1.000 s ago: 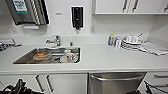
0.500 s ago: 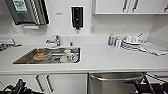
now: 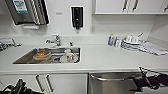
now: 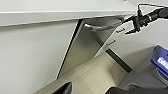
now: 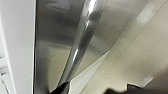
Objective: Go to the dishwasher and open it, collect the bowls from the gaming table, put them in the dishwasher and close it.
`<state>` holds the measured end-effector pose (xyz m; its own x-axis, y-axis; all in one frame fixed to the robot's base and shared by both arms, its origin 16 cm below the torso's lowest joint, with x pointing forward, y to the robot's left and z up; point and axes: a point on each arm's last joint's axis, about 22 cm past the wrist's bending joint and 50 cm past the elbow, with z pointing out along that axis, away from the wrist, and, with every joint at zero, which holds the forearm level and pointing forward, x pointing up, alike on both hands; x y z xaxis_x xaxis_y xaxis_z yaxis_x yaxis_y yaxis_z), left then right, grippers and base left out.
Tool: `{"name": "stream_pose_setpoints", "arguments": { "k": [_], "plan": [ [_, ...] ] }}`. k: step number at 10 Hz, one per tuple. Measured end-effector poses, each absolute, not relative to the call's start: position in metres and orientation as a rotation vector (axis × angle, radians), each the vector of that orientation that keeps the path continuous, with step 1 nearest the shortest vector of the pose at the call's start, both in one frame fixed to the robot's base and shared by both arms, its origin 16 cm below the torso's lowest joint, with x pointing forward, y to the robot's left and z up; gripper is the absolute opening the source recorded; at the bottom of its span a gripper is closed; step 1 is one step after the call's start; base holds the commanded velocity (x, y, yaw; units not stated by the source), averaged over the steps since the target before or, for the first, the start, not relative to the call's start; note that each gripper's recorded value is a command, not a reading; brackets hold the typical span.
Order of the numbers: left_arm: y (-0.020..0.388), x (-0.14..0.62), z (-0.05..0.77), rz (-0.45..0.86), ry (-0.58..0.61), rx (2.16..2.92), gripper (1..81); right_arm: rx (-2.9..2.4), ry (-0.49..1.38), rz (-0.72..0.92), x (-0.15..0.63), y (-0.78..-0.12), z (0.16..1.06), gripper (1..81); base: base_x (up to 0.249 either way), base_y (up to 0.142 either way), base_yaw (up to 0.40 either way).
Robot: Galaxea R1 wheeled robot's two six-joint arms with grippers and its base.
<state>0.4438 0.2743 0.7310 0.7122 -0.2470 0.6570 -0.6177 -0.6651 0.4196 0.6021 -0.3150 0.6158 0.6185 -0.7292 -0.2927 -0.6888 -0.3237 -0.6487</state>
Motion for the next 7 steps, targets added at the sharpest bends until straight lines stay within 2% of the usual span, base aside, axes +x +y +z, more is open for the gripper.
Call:
{"name": "stream_pose_setpoints", "arguments": {
  "k": [4, 7],
  "plan": [
    [0.275, 0.444, 0.731, 0.75, -0.653, 2.274, 81.1, -2.067, 1.236, 0.023, 0.631, -0.299, 0.608, 81.1, 0.0, 0.0, 0.0],
    [0.276, 0.445, 0.73, 0.751, -0.65, 2.277, 81.1, -2.031, 1.368, 0.049, 0.638, -0.315, 0.606, 81.1, 0.0, 0.0, 0.0]
  ]
}}
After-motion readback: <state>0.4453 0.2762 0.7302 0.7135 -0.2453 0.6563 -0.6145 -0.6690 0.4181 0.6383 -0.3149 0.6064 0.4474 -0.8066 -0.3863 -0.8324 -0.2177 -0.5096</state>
